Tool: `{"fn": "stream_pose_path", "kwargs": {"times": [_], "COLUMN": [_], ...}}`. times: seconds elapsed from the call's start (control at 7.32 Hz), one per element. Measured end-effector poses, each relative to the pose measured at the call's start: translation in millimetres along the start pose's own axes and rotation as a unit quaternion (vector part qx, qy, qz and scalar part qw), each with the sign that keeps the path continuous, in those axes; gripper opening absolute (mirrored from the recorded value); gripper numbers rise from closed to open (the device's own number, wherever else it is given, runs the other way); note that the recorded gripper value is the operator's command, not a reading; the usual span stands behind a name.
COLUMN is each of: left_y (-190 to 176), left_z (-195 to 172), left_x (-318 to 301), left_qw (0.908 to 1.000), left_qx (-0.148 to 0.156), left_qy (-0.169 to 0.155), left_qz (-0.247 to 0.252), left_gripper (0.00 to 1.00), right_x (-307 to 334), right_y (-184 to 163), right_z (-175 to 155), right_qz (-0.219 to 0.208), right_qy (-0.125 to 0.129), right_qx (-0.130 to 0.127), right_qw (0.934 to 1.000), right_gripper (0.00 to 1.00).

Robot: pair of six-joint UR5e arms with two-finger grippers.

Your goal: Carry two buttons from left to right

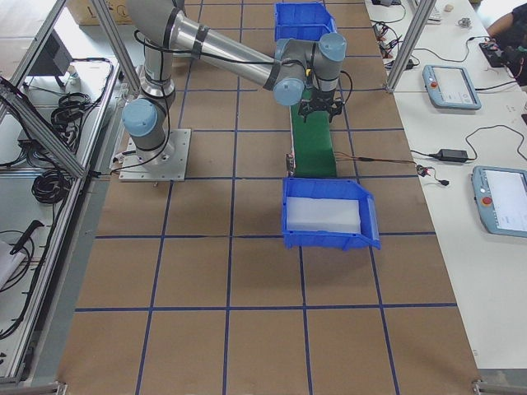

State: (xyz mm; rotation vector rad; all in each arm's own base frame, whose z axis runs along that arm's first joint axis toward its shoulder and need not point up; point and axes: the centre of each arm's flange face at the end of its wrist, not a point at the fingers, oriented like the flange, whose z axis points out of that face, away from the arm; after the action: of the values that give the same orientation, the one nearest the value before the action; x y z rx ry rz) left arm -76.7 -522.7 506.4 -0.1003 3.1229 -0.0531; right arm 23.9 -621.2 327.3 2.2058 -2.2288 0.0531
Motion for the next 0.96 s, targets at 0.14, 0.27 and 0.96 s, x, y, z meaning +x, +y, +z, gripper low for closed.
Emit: {"fn": "stream_pose_path", "kwargs": {"times": [0.14,0.27,0.96], "left_y": [1,2,-8], "left_z": [-1,-2,3], "left_x": [-1,-1,-1], "left_qw": [1.0000,1.0000,0.9998], "left_qx": [0.001,0.002,-0.010], "left_qy": [-0.001,-0.001,0.000], "left_qz": [0.000,0.000,-0.019], "left_gripper": [1.00,1.00,1.00], "right_x": [0,1,3], "right_y": [1,2,3], "right_z": [0,2,7], "right_qz": [0.000,0.000,-0.008], "right_qy": [0.000,-0.001,-0.001], "right_qx": [0.000,0.001,0.022], "right_qw": [1.0000,1.0000,0.9997], "right_gripper": [1.00,1.00,1.00]}}
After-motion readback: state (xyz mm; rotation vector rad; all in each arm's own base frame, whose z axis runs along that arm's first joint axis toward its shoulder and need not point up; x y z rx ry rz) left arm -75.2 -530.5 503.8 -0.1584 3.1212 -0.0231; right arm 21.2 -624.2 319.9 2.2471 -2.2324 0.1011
